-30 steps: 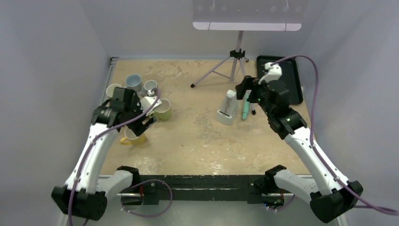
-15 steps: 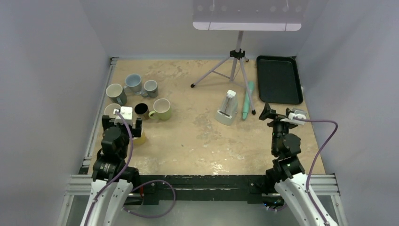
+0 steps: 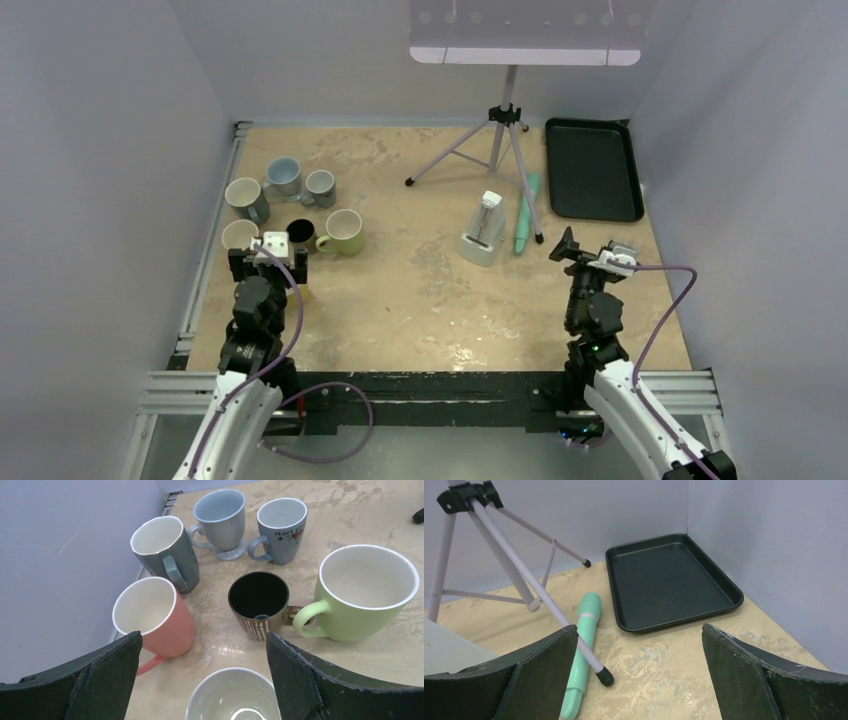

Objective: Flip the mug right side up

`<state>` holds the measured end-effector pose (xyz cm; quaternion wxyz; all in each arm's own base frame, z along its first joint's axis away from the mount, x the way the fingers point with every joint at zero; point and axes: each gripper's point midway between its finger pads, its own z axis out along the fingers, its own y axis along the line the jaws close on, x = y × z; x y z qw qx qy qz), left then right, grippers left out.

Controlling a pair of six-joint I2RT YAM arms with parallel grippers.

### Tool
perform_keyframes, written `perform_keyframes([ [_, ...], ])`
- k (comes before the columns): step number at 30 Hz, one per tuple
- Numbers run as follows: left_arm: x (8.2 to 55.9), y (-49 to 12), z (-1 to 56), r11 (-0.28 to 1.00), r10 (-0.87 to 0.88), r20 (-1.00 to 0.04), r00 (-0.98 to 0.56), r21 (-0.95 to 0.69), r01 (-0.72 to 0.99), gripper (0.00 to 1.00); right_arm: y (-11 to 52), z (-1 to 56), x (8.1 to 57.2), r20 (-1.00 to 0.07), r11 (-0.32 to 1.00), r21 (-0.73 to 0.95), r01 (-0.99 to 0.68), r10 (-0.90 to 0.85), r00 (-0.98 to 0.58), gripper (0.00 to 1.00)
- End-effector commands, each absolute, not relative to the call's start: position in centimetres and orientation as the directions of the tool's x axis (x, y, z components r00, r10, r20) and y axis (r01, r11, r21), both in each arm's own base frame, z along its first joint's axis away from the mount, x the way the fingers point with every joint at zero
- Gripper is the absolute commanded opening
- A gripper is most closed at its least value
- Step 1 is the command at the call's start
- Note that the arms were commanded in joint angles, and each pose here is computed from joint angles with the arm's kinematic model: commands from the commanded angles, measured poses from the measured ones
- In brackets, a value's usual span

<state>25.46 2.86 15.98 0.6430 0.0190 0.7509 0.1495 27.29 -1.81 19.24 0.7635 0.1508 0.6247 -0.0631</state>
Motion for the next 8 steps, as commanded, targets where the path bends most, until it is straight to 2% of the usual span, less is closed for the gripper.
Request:
perform_keyframes([
  [1, 26.10, 1.88, 18.00, 0.974, 0.163, -0.984, -0.077, 0.173, -0.143, 0.96, -2.41, 21.54, 27.07, -0.949, 0.932, 0.200, 0.302, 0.108, 0.295, 0.98],
  [8, 26.39, 2.18, 17.47, 0.973, 0.148, -0.987, -0.057, 0.156, -0.171, 0.93, -1.90, 21.47, 27.25, -0.950, 0.941, 0.198, 0.275, 0.115, 0.291, 0.98],
])
